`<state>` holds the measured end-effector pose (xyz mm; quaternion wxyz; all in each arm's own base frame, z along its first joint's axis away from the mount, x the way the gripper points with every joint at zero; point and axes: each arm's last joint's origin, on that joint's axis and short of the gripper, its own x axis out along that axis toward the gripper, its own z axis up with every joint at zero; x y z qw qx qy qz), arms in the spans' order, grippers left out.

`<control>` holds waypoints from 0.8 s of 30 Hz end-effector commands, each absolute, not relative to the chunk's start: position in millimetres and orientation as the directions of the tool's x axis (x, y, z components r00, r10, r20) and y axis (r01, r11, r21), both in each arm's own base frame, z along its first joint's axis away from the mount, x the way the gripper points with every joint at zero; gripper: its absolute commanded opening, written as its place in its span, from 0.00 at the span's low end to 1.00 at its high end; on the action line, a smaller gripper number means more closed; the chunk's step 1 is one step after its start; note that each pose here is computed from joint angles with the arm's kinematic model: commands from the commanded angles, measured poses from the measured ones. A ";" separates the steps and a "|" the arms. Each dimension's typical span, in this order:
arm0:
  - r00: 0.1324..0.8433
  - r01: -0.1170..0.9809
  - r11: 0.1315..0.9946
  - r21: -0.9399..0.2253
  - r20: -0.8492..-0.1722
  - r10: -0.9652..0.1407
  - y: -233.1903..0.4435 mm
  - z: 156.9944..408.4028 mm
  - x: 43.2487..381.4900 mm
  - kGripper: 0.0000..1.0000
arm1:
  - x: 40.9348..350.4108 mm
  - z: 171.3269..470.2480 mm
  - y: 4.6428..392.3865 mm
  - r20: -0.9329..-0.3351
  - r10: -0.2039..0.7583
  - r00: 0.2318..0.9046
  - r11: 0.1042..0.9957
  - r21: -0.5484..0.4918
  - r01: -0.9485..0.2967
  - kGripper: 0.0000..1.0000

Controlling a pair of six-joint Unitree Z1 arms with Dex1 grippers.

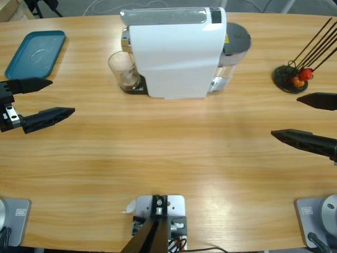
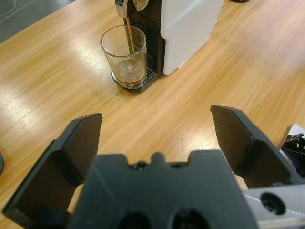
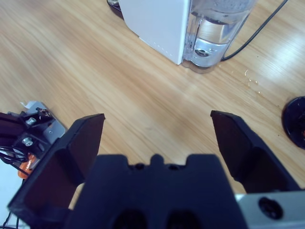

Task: Pour coffee

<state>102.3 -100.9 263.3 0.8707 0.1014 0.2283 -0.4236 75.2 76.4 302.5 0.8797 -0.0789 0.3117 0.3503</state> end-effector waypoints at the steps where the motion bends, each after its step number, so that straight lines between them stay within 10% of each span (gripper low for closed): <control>1: 0.534 0.779 0.626 -0.024 -0.496 -0.684 -97.0 254.5 97.0 1.00 | 73.4 290.9 75.7 -0.625 0.558 0.546 0.743 0.083 -0.664 1.00; 24: 0.526 0.783 0.622 -0.027 -0.505 -0.684 -99.5 252.7 99.4 1.00 | 76.8 287.0 80.4 -0.628 0.567 0.533 0.733 0.090 -0.674 1.00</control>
